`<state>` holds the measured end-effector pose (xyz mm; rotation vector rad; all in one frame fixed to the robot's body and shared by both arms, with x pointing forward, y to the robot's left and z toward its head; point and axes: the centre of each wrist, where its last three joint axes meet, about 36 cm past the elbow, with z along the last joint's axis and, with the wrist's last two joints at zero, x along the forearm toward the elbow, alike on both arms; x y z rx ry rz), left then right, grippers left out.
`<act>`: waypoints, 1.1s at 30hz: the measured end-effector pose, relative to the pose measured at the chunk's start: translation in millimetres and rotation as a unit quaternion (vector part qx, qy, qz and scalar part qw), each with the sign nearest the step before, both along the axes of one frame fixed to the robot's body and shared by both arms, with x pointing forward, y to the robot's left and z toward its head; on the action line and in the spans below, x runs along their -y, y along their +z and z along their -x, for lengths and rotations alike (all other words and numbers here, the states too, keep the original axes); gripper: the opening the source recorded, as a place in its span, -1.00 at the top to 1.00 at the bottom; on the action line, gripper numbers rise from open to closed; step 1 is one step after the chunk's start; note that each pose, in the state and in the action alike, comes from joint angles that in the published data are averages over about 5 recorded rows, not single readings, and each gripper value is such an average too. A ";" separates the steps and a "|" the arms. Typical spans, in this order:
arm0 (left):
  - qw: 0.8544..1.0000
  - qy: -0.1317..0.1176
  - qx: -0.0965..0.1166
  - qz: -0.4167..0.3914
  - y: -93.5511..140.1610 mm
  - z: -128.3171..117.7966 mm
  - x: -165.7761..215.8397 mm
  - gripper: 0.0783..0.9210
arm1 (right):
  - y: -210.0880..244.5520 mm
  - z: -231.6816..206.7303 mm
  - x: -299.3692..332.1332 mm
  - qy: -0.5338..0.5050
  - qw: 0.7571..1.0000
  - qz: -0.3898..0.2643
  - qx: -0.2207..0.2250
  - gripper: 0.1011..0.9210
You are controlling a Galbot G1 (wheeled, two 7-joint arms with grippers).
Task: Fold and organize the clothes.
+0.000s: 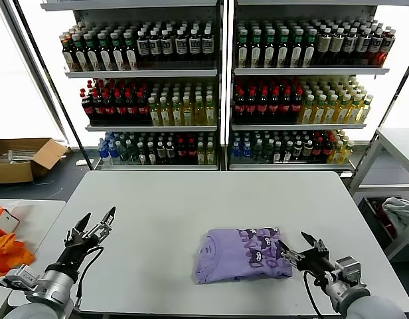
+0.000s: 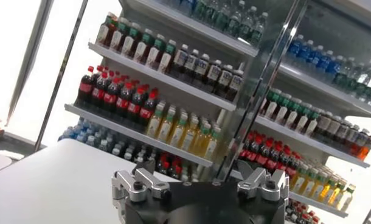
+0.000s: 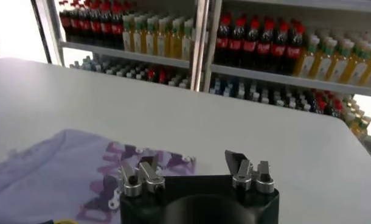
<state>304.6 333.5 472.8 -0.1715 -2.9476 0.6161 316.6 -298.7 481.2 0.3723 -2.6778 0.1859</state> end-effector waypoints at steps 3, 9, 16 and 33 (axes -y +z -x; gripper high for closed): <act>1.000 0.000 0.001 -0.001 0.1 1.5 1.7 -0.77 | -7.7 -7.4 -12.3 0.014 1.000 -0.020 0.010 -0.70; 1.000 0.005 0.003 -0.004 0.3 5.9 1.8 -0.77 | -41.4 -19.6 -39.8 0.031 0.998 -0.056 0.006 -0.76; 1.000 0.008 0.002 -0.004 -1.3 8.0 3.9 -0.77 | -76.6 -23.6 -56.6 0.022 0.998 -0.061 -0.022 -0.76; 1.000 0.006 0.010 -0.017 1.2 7.8 1.1 -0.77 | -35.0 -24.3 -55.8 0.001 0.997 -0.053 0.052 -0.76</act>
